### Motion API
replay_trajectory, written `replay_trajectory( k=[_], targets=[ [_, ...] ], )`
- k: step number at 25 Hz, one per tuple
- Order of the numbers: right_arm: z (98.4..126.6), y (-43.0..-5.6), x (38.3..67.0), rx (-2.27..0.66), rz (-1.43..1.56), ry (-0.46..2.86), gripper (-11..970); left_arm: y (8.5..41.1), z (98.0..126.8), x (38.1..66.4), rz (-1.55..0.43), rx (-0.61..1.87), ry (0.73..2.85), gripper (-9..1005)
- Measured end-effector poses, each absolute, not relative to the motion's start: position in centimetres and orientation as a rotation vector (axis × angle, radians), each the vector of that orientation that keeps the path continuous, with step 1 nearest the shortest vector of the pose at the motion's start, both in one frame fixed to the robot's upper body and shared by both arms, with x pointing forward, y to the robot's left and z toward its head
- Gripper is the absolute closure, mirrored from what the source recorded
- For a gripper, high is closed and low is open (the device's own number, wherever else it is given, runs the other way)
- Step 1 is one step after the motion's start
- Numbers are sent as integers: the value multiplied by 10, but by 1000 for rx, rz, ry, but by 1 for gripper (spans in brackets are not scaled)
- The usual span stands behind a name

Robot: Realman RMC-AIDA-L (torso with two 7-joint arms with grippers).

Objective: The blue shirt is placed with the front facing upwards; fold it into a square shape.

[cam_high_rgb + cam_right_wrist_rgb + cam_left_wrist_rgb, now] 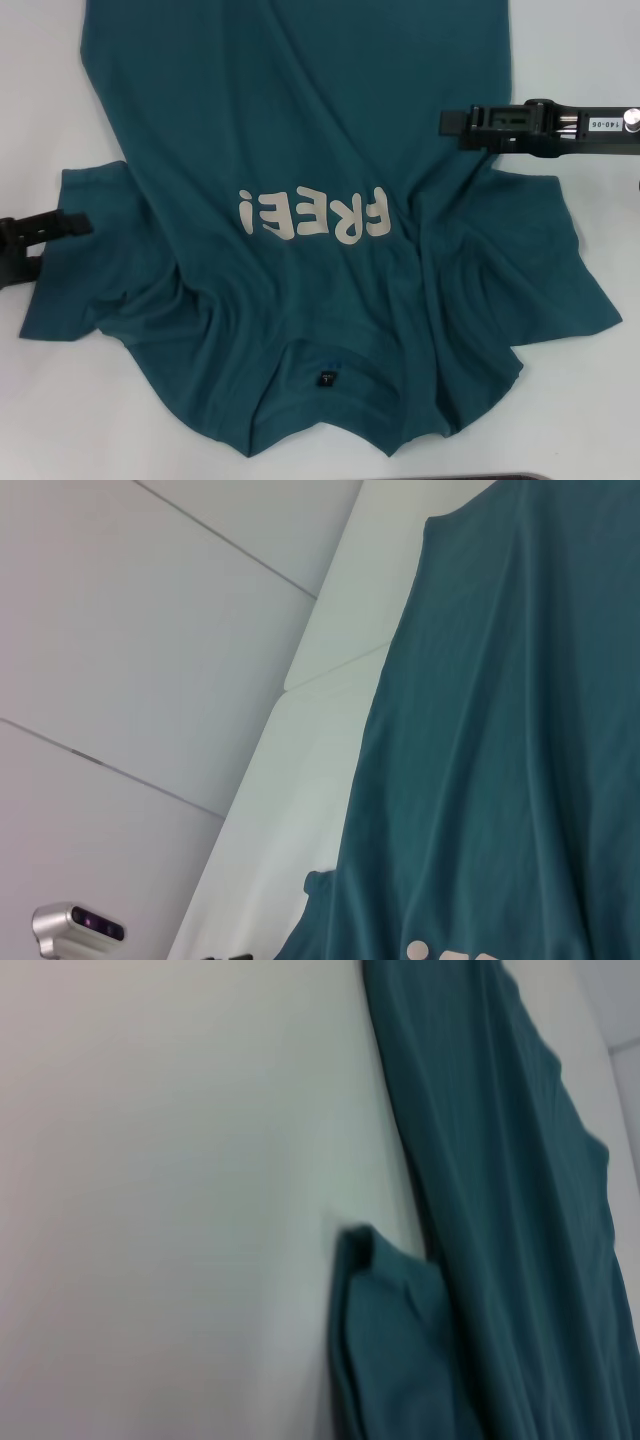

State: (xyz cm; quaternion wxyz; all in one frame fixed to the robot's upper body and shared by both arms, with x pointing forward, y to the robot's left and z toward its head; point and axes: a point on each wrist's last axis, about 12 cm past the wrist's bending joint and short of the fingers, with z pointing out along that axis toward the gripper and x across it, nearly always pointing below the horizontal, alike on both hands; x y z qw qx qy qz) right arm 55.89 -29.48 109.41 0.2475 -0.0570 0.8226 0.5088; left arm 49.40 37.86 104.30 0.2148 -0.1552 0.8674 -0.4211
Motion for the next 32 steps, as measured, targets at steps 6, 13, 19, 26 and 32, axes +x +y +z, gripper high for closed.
replay_trajectory(
  k=[6,13,19,26,32],
  targets=[
    [1094,-296,558,-145,1388,2238,152,362,1047,504,-1218,-389,2436,275],
    [1091,-301,555,-121,1384,2237,152,357,1052,510,-1216,-380,2453,305],
    [1091,-302,554,-115,1381,2238,152,357,1053,509,-1233,-390,2449,515],
    [1091,-303,554,-114,1383,2239,152,365,1061,507,-1226,-375,2453,828],
    [1091,-303,554,-114,1386,2240,152,388,1075,507,-1104,-401,2514,966]
  ],
)
